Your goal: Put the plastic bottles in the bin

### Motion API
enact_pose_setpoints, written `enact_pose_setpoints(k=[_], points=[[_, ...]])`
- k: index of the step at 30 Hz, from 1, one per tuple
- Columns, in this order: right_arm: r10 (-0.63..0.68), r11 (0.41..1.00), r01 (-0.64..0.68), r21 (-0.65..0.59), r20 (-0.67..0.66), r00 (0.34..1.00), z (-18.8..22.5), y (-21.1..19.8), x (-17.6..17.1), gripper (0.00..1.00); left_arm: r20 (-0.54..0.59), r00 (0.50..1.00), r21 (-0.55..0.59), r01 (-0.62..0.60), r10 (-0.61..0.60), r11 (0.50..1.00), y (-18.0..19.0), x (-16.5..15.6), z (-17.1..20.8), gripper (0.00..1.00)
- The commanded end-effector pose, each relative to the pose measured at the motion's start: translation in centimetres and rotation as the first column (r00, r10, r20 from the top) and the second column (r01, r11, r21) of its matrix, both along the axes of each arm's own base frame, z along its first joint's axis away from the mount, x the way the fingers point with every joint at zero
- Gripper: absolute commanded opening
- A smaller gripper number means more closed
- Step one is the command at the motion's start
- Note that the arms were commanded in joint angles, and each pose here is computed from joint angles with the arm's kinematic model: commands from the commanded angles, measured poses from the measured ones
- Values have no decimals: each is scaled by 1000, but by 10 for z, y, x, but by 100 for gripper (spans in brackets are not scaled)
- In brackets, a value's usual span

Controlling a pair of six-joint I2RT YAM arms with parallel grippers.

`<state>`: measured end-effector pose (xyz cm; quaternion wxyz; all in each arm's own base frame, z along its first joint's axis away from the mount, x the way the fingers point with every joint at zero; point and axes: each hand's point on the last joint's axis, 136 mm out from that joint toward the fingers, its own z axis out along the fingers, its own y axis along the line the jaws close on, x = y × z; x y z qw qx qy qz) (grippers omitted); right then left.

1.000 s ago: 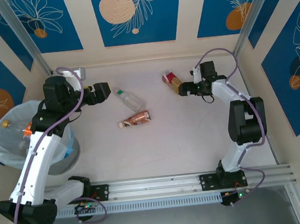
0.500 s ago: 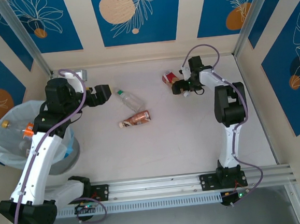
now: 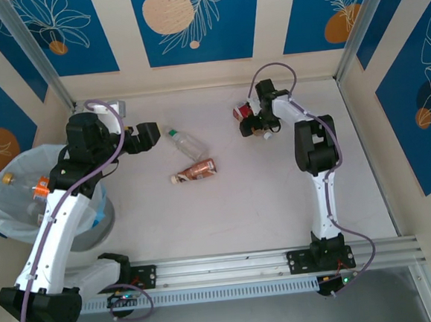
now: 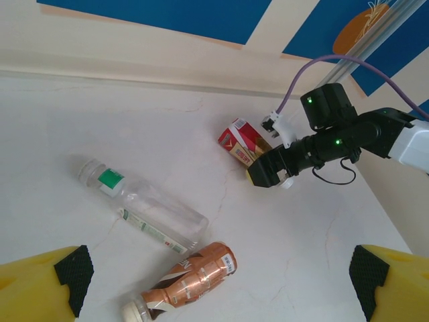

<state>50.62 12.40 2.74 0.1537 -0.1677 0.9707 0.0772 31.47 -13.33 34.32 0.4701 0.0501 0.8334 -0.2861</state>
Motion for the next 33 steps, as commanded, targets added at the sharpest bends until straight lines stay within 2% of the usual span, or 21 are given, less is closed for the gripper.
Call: enact_pose_setpoints(k=[1,5,10,20,25,33], points=[[27,1000,-27,-15,-23,999,3,4,-5,85,24,1000,18,13,-14,1000,-3,3,1,99],[24,997,-26,-67,-19,1000,1,0,-6,75,15,1000,15,18,-19,1000,-4,4,-4,99],[6,999,-5,-53,10,1000,12,0,-6,64,-1,1000,15,20,-20,1000,-5,6,-8,99],[-37,998,42,-53,86,996,38,0,-17,56,-15,1000,4,12,-12,1000,-6,9,-13,99],[-79,997,80,-10,110,991,49,2,-35,54,-48,999,-2,-23,23,1000,-3,15,-21,99],[-161,986,152,71,161,974,67,-1,-71,53,-76,997,-26,-17,15,1000,-8,20,-26,99]])
